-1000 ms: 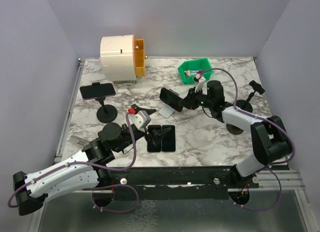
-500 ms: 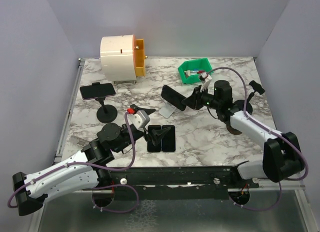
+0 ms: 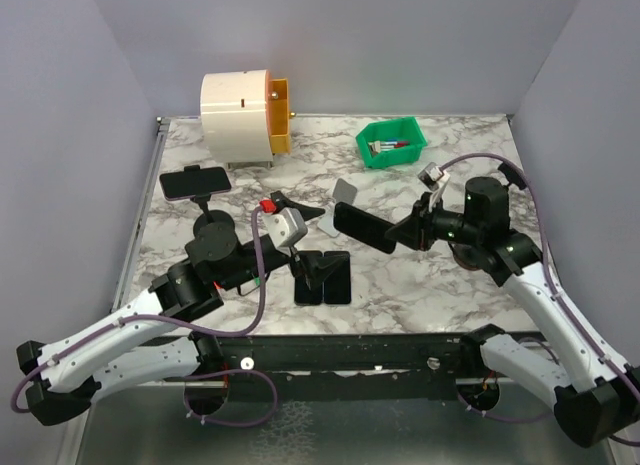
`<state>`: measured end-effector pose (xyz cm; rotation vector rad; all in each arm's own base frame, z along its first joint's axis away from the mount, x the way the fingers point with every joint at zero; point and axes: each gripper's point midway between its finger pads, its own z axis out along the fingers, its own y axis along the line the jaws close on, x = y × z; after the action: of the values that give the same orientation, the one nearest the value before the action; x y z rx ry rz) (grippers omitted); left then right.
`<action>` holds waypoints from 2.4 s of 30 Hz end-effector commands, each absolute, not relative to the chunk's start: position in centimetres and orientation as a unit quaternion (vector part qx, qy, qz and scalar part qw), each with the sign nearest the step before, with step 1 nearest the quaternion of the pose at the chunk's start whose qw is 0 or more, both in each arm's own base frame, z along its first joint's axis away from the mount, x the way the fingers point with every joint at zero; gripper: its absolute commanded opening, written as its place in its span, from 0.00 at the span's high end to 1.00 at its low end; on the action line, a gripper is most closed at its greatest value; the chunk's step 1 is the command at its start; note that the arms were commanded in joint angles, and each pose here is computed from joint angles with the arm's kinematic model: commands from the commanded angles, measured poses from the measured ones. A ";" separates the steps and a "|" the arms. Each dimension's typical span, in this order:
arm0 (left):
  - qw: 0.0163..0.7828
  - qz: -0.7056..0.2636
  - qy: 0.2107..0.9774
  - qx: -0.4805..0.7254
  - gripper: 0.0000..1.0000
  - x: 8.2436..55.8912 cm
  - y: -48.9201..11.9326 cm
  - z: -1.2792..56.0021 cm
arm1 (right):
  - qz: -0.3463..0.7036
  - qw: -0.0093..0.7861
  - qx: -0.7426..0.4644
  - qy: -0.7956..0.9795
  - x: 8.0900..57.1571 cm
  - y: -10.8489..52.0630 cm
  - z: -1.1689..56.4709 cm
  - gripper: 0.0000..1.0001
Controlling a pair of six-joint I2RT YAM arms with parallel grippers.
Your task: Remove the phone from the phone stand
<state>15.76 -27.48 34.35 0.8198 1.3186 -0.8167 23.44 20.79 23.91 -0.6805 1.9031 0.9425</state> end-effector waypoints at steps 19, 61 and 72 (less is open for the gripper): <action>0.422 -0.450 0.525 0.586 0.01 6.8 -30.8 37.3 | 0.459 0.445 -0.462 0.614 9.0 20.4 34.2 1.00; 0.359 -0.430 0.558 0.613 0.50 7.3 -33.3 33.1 | 0.455 0.452 -0.499 0.583 7.8 20.8 36.6 1.00; 0.363 -0.420 0.563 0.612 0.69 7.8 -33.3 32.7 | 0.456 0.451 -0.499 0.583 7.8 20.9 36.5 1.00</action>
<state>8.02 -33.40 32.50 1.5597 1.4641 -1.0825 8.26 20.86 34.78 -1.2193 1.5189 1.1304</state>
